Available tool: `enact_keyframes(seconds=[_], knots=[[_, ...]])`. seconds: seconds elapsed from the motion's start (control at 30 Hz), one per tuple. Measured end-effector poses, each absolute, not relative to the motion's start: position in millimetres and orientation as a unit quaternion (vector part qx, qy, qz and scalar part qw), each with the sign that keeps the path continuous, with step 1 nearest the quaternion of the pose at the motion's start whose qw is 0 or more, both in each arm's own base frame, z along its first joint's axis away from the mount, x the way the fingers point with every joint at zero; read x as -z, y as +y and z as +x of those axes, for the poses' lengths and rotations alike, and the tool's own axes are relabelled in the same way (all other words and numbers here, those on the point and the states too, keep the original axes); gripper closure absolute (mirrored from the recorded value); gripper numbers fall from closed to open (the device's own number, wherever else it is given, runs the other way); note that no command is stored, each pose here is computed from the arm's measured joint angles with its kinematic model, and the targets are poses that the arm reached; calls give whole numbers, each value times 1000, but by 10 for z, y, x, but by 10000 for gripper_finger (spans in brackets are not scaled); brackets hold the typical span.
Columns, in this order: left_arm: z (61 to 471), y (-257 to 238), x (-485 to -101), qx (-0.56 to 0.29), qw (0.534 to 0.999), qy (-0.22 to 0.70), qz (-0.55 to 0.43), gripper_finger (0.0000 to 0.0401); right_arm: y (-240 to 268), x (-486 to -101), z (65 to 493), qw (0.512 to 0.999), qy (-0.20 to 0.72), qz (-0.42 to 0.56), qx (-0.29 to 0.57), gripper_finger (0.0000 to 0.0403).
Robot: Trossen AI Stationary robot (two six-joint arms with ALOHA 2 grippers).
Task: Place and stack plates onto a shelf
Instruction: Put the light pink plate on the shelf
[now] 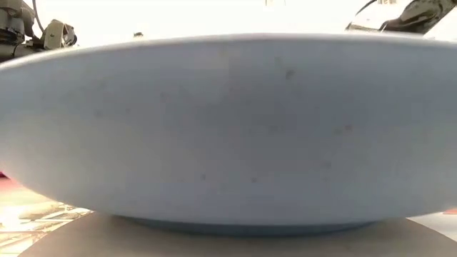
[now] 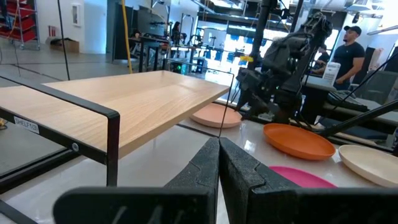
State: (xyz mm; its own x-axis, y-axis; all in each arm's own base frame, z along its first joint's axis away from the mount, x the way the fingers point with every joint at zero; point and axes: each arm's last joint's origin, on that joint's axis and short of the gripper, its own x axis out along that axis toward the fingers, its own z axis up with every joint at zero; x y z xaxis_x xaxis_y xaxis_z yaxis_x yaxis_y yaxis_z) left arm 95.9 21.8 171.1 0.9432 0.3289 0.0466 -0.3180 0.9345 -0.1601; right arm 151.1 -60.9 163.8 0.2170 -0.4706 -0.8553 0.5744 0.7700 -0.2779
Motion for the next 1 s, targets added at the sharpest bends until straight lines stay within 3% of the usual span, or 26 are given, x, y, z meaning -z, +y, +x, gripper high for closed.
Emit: enact_keyframes(seconds=[0.63,0.77,0.93,1.0], knots=[[959,218,-1711,-164,983,-36,-75,386,-762,-1184,1440,759,546,43,353,244],[959,218,-1711,-165,983,-36,-75,387,-762,-1179,1438,759,547,42,351,283],[959,218,-1711,-165,983,-36,-75,387,-762,-1176,1437,759,546,43,353,375],[959,218,-1711,-165,983,-36,-75,386,-763,-1180,1434,758,544,43,358,390]])
